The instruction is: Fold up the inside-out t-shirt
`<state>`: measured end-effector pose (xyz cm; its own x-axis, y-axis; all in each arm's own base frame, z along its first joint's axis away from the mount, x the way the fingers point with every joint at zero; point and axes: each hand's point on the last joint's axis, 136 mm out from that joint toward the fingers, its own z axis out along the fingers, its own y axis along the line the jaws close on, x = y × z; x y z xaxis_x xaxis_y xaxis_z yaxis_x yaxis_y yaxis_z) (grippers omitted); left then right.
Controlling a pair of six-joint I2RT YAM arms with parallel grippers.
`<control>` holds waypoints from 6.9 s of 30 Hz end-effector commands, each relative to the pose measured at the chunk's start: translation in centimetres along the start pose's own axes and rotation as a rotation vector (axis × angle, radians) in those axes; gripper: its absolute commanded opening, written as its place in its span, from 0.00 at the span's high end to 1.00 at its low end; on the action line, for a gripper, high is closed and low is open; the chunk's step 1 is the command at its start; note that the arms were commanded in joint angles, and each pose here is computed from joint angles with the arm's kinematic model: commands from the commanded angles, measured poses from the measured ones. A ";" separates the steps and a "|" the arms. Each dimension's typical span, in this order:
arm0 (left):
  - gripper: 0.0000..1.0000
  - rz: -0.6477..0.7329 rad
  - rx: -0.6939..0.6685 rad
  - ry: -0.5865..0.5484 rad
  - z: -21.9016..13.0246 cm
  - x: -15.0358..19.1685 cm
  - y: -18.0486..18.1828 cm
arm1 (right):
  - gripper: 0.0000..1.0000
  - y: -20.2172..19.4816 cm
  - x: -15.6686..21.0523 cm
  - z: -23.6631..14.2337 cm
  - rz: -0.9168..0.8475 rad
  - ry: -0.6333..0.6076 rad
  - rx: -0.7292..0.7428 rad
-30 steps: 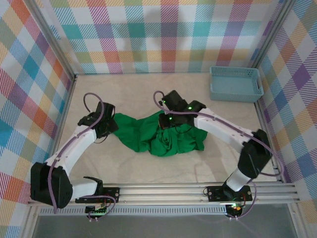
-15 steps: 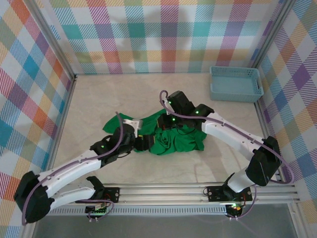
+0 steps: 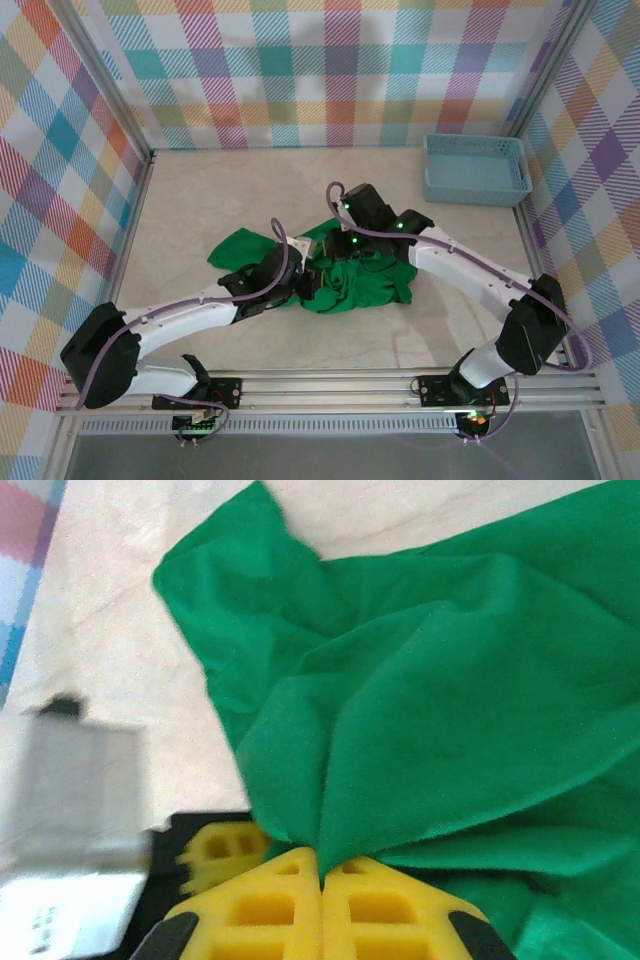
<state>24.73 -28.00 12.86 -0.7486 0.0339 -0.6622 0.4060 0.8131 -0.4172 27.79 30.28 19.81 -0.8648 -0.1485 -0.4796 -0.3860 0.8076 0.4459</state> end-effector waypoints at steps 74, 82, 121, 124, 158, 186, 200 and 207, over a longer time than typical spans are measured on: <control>1.00 -0.246 -0.237 -0.082 -3.9 7.3 10.1 | 0.77 3.5 4.3 10.5 -0.263 0.063 -0.051; 0.99 -0.273 -0.222 -0.070 -3.8 8.0 10.3 | 0.66 3.6 5.4 13.7 -0.270 0.115 -0.043; 0.84 -0.182 -0.172 -0.048 -2.7 5.0 7.9 | 1.00 4.1 3.5 1.2 -0.308 -0.006 0.046; 0.74 -0.145 -0.115 -0.022 -2.2 4.6 6.5 | 1.00 3.6 3.8 -0.9 -0.288 -0.034 0.055; 0.98 -0.041 -0.011 -0.199 -5.2 -0.2 2.1 | 0.52 3.4 4.3 0.7 -0.145 -0.081 0.039; 1.00 -0.077 0.126 -0.186 -5.1 0.1 0.0 | 0.84 -1.9 8.0 7.6 0.090 0.036 0.123; 0.83 -0.088 0.113 -0.161 -5.1 0.5 0.8 | 1.00 -3.2 8.6 4.5 -0.007 -0.062 0.127; 0.93 -0.088 0.147 -0.123 -4.6 0.9 0.2 | 1.00 -4.5 9.9 4.0 -0.106 -0.058 0.161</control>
<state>21.49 -24.31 13.82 -0.7226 -0.1100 -0.6825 0.3918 0.7483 -0.5354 22.38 28.23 10.17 -0.8293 -0.1637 -0.5343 -0.3762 0.8706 0.3172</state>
